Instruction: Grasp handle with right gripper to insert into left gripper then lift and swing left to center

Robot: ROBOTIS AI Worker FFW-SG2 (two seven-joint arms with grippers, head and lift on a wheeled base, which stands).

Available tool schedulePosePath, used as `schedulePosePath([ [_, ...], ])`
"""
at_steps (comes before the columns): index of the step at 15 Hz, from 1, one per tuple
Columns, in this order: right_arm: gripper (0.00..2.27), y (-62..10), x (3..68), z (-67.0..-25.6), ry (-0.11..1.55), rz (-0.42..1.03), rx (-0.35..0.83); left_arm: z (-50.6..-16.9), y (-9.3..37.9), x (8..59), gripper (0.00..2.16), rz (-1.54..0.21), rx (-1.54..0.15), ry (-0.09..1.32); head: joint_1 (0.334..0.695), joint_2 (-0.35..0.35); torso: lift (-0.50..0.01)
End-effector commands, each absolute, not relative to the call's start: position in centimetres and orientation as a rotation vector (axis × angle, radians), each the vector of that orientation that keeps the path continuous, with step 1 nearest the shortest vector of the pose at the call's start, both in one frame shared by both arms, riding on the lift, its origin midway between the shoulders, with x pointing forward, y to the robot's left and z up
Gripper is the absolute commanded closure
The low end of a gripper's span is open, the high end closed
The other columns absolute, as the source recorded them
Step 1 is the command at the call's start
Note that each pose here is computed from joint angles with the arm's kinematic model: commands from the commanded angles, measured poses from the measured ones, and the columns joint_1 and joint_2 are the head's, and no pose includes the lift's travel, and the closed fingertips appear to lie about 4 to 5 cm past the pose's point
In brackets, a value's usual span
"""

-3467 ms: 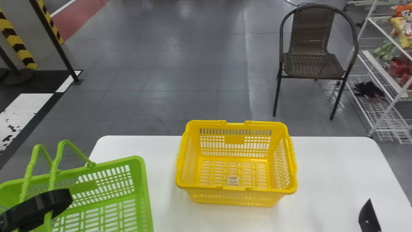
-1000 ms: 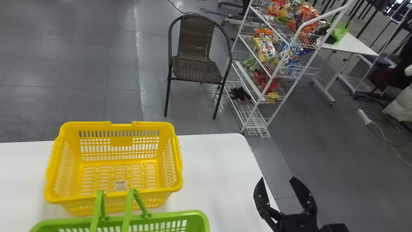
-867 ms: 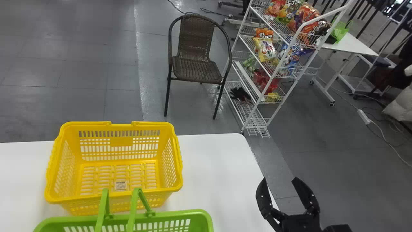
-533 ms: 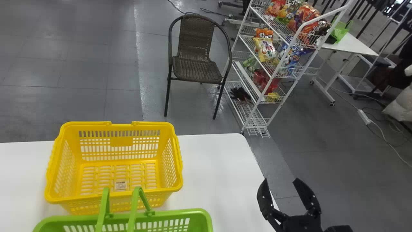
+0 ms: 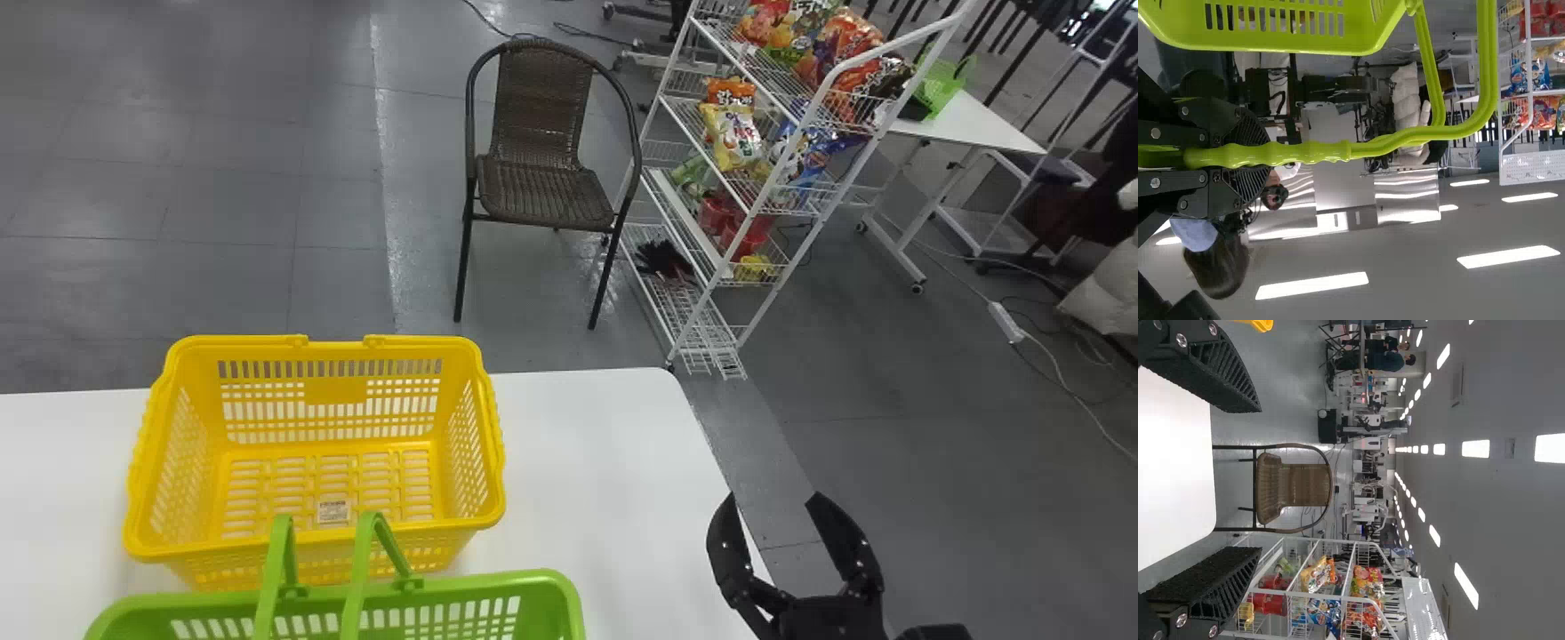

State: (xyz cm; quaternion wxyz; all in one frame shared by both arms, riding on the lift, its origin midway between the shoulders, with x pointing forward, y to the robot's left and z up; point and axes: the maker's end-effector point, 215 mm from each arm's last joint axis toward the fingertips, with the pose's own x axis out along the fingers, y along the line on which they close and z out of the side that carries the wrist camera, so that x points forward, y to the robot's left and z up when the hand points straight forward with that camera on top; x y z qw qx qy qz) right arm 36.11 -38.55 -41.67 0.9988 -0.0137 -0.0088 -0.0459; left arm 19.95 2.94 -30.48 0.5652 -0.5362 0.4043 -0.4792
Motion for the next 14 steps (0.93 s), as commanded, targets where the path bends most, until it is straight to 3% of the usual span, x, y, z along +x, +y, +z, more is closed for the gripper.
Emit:
schedulePosePath([
  [1, 0.06, -38.56, 36.09, -41.68, -0.018, -0.092, -0.027, -30.45, 2.89, 19.72, 1.89, -1.133, -1.261, 0.956, 0.695, -0.35, 0.0],
  [14, 0.06, -38.13, 36.4, -41.73, -0.018, -0.085, -0.024, -30.33, 2.9, 19.41, 1.89, -1.138, -1.276, 0.956, 0.695, -0.35, 0.0],
])
